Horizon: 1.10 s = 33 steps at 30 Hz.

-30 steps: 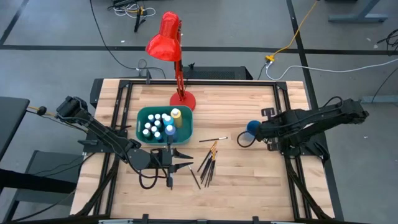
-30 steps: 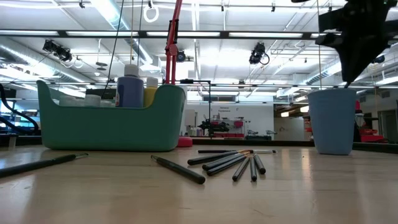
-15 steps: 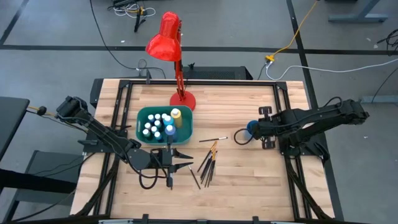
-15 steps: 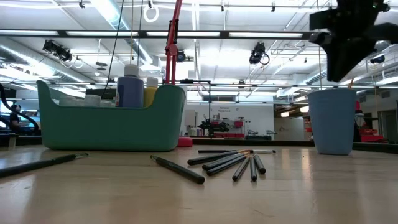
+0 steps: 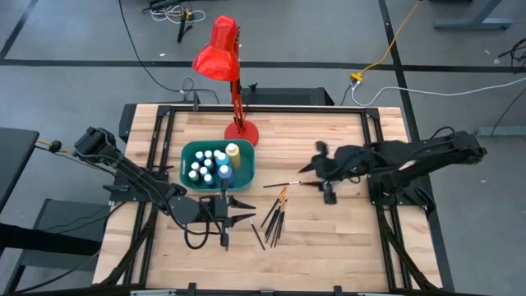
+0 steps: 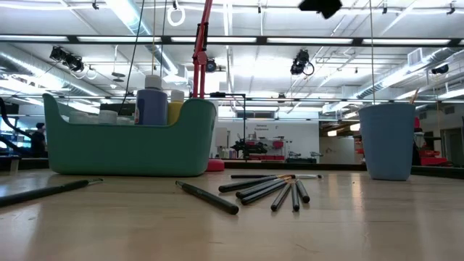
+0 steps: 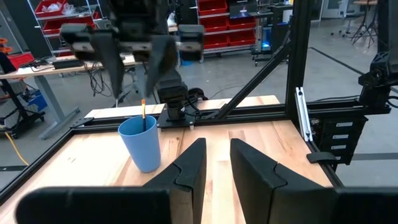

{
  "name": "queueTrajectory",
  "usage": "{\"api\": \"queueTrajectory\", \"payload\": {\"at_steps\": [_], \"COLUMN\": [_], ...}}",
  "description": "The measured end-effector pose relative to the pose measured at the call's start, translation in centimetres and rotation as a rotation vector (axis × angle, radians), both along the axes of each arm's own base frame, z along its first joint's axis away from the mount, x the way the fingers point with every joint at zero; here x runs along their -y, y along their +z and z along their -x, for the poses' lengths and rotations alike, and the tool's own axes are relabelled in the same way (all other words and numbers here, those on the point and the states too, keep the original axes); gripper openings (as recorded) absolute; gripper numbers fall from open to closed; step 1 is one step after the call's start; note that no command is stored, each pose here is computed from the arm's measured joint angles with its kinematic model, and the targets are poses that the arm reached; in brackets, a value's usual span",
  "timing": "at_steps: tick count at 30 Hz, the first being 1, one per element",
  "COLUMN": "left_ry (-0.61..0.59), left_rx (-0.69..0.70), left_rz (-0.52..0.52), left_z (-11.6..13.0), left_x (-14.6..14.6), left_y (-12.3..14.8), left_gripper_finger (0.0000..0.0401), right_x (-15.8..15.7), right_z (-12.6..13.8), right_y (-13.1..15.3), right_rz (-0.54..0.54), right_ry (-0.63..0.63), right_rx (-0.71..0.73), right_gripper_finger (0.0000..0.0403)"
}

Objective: Pick & Place Paint Supplies
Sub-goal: Put the black silver paint brush into the blue cup

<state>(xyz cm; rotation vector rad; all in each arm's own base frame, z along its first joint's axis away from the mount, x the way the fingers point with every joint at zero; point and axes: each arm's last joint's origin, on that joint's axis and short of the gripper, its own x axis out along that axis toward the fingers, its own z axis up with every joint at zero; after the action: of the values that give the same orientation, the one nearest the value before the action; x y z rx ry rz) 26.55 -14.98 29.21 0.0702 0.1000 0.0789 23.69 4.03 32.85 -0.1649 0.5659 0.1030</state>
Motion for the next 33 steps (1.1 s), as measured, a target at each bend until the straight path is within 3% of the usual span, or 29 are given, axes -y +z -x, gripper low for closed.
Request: {"api": "queueTrajectory", "payload": {"at_steps": [4,10,15,23,33], "left_ry": [0.000,0.000,0.000,0.000,0.000], "left_rx": [-0.003,-0.006,-0.006,-0.006,-0.006], "left_rz": [-0.002,-0.001,-0.001,-0.001,-0.001], "left_z": [0.0,0.0,0.0,0.0,0.0], "left_x": [0.0,0.0,0.0,0.0,0.0], "left_y": [0.0,-0.1,-0.1,-0.1,-0.1], "left_gripper_finger": [0.0082,0.0082,0.0082,0.0082,0.0082], "right_x": [-0.6,-0.8,0.0,2.3,4.2], "right_z": [-2.6,-6.3,-7.2,-7.8,-7.9], "right_y": [-3.1,-10.6,-15.1,-18.5,-20.1], "right_rz": [0.013,0.020,0.097,-0.007,0.012], "right_ry": [0.054,0.000,-0.117,-0.249,-0.265], "right_rx": [0.018,-0.176,-0.372,-0.519,-0.594], "right_gripper_finger": [0.0180,0.0181,0.0181,0.0181,0.0181]}}
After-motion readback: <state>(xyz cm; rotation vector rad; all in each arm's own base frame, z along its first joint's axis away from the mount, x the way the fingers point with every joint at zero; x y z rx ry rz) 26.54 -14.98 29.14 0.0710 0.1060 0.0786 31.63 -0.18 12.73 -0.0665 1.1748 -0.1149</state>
